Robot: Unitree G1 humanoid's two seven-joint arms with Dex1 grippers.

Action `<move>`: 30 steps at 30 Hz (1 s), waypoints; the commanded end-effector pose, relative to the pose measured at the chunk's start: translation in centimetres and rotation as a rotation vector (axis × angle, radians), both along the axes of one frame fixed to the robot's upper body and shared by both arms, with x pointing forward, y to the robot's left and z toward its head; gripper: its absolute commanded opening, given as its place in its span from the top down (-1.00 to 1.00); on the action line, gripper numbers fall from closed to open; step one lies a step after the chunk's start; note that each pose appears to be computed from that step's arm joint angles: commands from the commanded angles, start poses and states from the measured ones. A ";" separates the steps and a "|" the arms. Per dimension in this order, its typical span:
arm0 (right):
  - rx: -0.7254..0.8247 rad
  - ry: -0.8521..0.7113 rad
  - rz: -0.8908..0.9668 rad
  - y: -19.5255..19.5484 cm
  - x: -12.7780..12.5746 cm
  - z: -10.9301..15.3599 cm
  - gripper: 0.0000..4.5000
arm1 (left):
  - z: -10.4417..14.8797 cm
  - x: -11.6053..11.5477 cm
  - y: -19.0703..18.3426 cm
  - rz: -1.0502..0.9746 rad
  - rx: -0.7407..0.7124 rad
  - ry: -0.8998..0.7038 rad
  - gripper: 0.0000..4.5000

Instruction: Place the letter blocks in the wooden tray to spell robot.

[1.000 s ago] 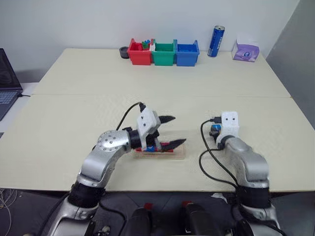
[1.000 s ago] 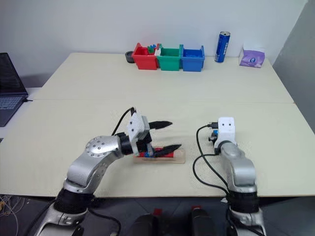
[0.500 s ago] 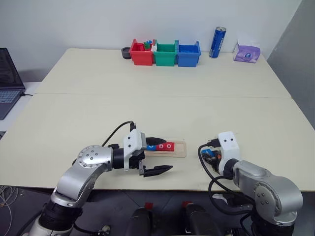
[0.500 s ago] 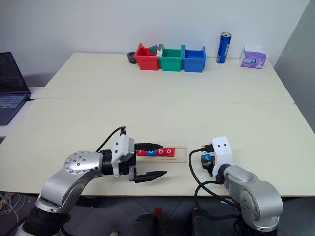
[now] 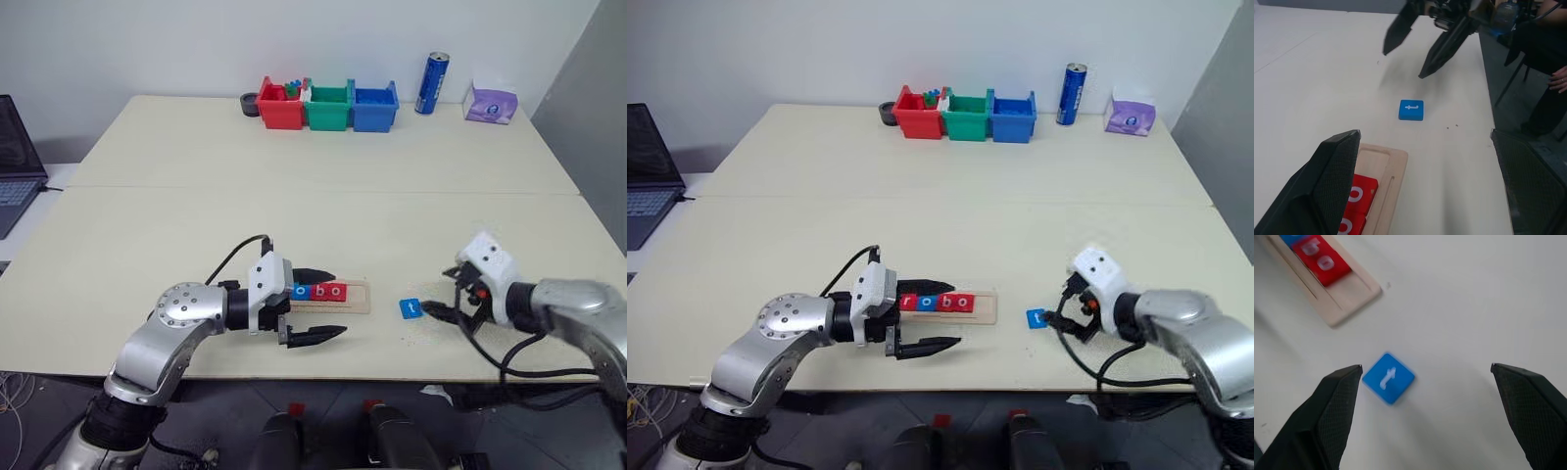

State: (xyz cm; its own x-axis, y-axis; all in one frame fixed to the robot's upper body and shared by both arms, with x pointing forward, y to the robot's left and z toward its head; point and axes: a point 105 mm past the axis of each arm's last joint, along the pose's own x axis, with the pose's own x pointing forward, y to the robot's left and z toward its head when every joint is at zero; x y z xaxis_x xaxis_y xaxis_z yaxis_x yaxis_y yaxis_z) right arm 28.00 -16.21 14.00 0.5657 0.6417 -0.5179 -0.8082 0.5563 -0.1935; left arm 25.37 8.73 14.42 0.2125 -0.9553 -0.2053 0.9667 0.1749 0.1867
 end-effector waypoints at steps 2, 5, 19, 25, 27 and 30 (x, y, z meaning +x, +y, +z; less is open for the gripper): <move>-0.014 -0.055 0.252 0.1 -0.2 -2.0 -0.99 | 1.1 -0.2 -0.4 -0.048 -0.034 -0.035 -1.00; 0.001 -0.042 0.351 0.5 -0.3 -3.3 -0.99 | 1.2 -0.2 -0.4 -0.058 -0.031 -0.046 -1.00; -0.018 -0.044 0.410 1.2 1.8 -6.0 -0.99 | 1.0 -0.3 -0.1 -0.056 -0.009 -0.057 -1.00; -0.021 -0.028 0.384 -0.1 1.9 -6.1 -0.27 | 0.9 -0.2 0.2 -0.044 -0.007 -0.059 -1.00; -0.020 -0.028 0.381 -0.3 1.9 -5.9 0.08 | 0.9 -0.2 0.3 -0.042 -0.008 -0.060 -1.00; -0.015 -0.031 0.382 -0.3 1.9 -5.6 0.35 | 0.9 -0.1 0.2 -0.041 -0.011 -0.062 -1.00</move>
